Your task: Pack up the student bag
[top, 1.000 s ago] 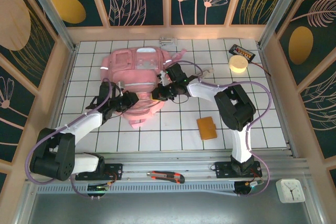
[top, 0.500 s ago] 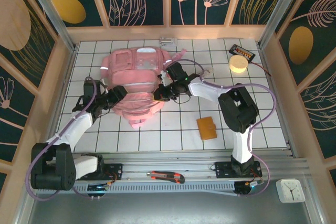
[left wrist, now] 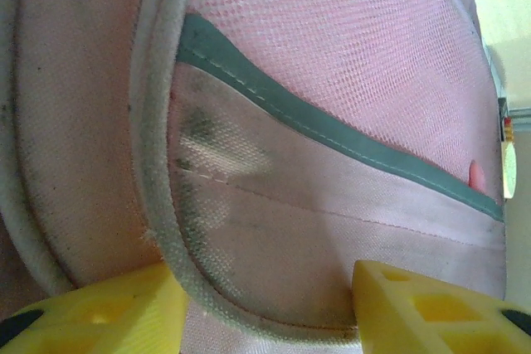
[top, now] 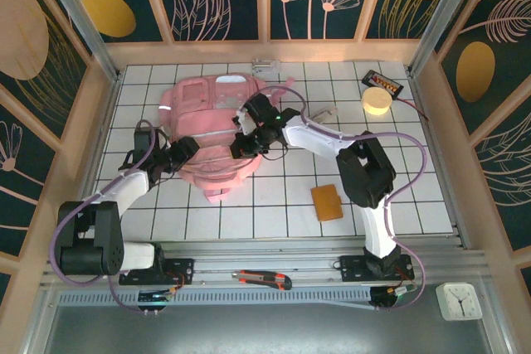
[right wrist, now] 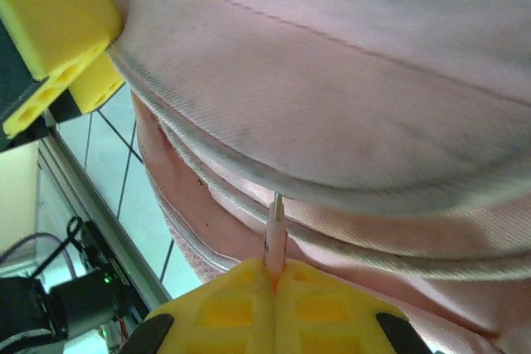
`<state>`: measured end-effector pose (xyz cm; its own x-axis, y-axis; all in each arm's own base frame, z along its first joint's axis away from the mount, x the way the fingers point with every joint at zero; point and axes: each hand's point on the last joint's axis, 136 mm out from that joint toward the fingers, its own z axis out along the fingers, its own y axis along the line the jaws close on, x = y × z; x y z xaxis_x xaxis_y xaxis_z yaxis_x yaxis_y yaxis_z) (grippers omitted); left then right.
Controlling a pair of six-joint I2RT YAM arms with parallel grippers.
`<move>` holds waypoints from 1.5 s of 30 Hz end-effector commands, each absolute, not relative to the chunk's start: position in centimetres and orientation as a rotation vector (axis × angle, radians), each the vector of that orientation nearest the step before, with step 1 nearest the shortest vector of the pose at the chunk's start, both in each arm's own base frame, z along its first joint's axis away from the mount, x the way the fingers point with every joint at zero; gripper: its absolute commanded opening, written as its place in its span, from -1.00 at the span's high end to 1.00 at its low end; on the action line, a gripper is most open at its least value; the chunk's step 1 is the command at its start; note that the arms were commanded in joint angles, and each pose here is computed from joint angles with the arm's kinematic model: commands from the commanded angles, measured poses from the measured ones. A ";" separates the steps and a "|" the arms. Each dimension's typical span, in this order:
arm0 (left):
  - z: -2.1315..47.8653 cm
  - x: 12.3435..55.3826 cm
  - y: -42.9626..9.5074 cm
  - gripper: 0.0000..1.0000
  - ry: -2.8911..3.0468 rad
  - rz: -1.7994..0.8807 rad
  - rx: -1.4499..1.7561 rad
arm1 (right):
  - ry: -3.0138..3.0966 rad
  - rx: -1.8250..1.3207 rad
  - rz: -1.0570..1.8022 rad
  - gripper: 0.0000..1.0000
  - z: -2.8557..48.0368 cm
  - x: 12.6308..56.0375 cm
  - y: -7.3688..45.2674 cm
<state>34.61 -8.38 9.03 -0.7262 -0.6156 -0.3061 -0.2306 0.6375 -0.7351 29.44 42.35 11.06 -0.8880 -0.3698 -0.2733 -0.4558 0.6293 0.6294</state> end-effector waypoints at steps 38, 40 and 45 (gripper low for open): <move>10.6 40.2 1.2 -0.98 2.238 -0.677 -0.732 | 2.665 -0.848 1.178 1.00 11.1 28.4 46.5; 10.2 41.7 1.4 -0.97 2.241 -0.700 -0.728 | 2.665 -0.851 1.179 1.00 11.1 28.4 46.5; 10.2 45.8 1.8 -0.68 2.231 -0.763 -0.716 | 2.675 -0.858 1.165 1.00 11.0 28.4 46.4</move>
